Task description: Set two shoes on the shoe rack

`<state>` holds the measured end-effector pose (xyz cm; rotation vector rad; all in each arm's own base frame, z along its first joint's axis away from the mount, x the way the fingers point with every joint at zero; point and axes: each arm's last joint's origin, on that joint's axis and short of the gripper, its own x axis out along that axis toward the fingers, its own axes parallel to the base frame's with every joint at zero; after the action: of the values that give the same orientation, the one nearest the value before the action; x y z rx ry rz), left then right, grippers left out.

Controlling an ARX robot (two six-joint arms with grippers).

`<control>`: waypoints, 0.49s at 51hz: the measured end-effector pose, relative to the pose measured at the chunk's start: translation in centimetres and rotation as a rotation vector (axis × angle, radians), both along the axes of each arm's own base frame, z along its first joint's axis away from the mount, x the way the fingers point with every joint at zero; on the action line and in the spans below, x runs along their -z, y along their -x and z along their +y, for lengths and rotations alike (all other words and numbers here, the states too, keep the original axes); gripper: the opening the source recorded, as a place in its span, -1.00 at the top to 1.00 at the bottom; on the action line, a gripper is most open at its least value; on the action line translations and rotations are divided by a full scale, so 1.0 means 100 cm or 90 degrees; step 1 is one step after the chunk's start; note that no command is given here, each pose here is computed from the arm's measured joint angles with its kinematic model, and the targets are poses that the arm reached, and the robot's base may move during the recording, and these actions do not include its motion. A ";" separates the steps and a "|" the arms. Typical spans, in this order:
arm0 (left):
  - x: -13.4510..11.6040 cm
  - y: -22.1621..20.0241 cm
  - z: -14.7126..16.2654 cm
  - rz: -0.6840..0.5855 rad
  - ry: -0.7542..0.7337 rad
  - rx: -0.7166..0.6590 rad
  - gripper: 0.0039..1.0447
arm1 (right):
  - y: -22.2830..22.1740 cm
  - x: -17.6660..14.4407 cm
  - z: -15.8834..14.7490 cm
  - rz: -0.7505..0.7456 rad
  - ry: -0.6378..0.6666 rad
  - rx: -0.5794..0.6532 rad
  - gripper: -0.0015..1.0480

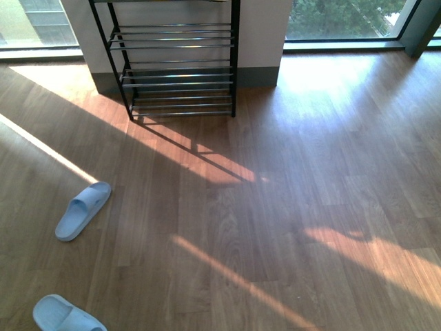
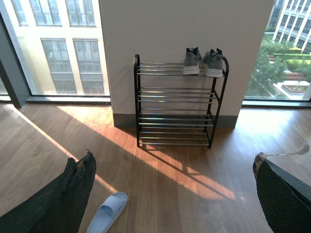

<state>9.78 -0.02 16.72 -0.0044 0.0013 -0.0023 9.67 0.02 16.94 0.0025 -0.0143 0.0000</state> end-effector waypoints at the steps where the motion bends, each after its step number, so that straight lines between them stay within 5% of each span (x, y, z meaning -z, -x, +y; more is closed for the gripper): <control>1: 0.000 0.000 0.000 0.000 0.000 0.000 -0.83 | 0.000 0.000 0.000 0.000 0.000 0.000 -0.82; 25: 0.000 0.000 0.000 0.000 0.000 0.000 -0.83 | 0.000 0.000 0.000 0.000 0.000 -0.002 -0.82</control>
<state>9.78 -0.02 16.72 -0.0044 0.0013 -0.0023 9.67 0.02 16.94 0.0025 -0.0143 0.0027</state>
